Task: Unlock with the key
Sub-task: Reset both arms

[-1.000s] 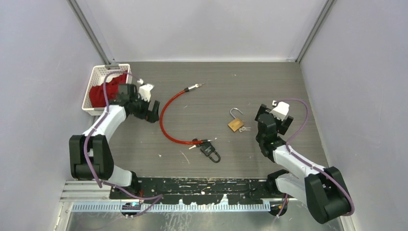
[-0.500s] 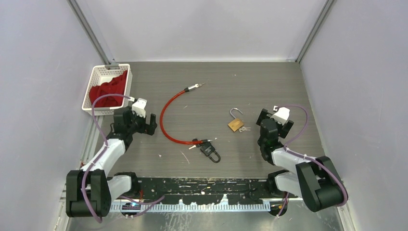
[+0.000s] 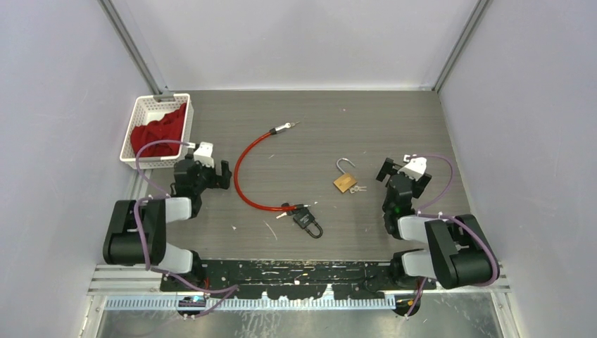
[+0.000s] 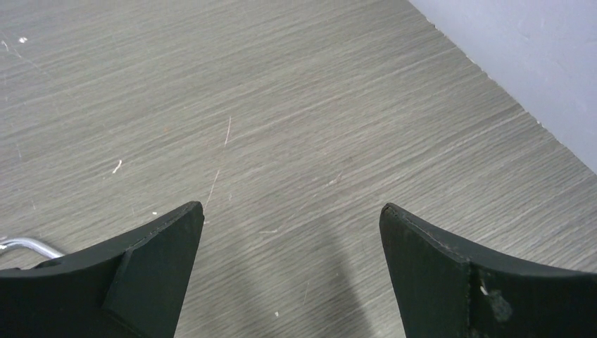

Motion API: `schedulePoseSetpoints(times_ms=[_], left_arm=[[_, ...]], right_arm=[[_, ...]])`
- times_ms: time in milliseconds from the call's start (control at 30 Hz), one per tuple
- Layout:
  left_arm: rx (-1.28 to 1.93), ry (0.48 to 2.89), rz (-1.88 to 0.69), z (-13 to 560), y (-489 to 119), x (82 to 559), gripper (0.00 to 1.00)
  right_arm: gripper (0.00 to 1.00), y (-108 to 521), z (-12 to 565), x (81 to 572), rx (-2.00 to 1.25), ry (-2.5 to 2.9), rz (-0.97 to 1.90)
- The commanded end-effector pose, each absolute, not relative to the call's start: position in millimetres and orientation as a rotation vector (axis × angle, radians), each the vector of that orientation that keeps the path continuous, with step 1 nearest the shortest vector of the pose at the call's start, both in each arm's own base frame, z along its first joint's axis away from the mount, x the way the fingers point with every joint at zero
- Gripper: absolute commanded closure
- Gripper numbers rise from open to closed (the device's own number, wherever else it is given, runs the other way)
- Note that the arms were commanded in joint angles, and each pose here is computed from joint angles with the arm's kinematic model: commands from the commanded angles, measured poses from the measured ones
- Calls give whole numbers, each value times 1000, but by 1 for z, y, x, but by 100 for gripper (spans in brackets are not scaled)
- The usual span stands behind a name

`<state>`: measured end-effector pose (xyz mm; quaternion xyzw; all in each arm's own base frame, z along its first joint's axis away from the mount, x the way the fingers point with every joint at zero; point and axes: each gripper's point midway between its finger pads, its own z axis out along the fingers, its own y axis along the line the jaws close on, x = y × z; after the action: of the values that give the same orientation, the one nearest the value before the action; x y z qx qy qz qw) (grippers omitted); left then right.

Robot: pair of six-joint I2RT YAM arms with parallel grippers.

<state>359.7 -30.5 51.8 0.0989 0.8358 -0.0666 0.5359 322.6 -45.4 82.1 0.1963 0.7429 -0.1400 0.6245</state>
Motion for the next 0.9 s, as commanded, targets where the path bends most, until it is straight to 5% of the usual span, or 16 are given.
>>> schedulePoseSetpoints(times_ms=[0, 867], left_arm=[[199, 1807, -132, 78, -28, 384, 0], [224, 1802, -135, 70, -34, 385, 1]], right_arm=[[0, -52, 113, 337, 457, 1577, -287], [0, -28, 87, 366, 231, 1660, -199]])
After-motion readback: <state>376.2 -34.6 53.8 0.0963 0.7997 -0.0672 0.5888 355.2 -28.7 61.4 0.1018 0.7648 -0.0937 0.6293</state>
